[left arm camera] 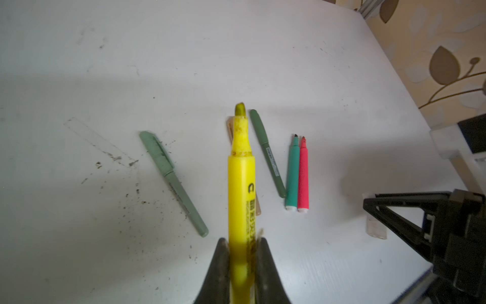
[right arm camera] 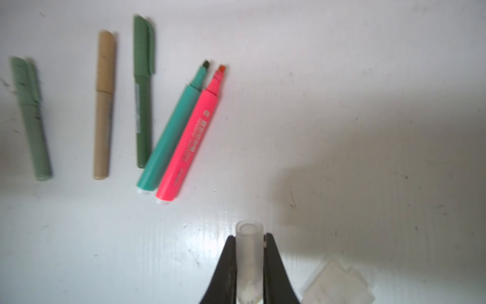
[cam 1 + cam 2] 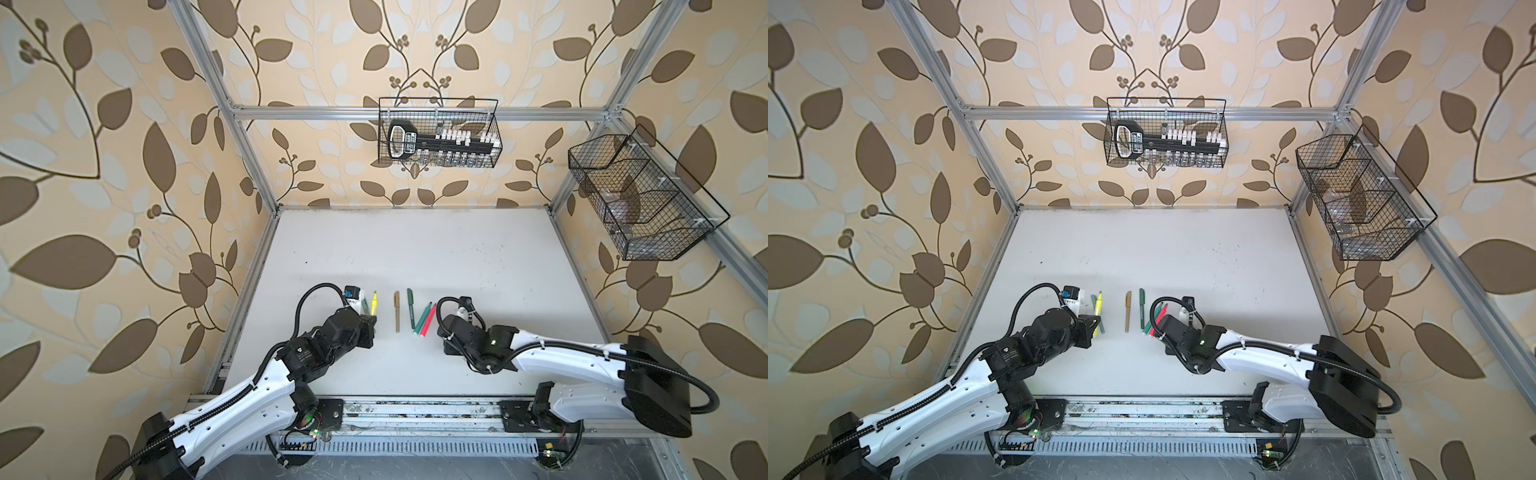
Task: Insert pens into pen caps
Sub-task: Pick up a pen cap from the bottom-center of the table, then put on the pen cap to the pen.
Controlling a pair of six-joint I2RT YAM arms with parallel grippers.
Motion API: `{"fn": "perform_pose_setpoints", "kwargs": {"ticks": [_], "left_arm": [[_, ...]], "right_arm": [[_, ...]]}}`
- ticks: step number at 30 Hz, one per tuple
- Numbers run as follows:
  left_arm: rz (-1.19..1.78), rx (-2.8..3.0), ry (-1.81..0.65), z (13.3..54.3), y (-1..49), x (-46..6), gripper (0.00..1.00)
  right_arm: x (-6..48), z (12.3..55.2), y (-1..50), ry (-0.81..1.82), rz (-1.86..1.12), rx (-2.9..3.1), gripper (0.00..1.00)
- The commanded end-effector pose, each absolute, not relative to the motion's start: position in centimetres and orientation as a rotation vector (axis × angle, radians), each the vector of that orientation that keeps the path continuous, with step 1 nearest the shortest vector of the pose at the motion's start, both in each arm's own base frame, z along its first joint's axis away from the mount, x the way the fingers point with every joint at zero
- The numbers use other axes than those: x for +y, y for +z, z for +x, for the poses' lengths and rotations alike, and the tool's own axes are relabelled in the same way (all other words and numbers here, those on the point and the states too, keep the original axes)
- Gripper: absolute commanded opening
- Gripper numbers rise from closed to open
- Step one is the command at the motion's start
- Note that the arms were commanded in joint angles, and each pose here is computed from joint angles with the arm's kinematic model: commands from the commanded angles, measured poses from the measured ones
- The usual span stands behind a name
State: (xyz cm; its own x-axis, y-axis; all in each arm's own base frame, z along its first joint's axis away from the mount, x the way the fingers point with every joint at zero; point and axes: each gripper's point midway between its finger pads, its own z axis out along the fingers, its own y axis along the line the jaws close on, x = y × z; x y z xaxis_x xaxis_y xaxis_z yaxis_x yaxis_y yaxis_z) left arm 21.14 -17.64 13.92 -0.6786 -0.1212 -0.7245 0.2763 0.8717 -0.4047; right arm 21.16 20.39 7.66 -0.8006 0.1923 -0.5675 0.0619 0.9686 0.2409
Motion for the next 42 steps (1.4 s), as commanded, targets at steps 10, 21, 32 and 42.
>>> {"fn": "perform_pose_setpoints", "kwargs": {"ticks": [10,21,32,42], "left_arm": [[0.336,2.033,-1.047,18.6,17.7,-25.0,0.0],[0.436,1.957,-1.054,17.1,18.8,-27.9,0.0],[0.46,1.94,-1.024,16.8,19.3,-28.5,0.0],[0.414,1.96,-0.956,17.5,19.1,-27.8,0.0]], "right_arm": [[20.0,24.4,22.7,0.706,0.351,1.937,0.04],[25.4,23.4,27.8,1.064,0.263,1.758,0.01],[26.9,25.0,24.6,1.088,0.305,1.858,0.0],[27.6,24.9,22.5,1.066,0.289,1.914,0.0]]}}
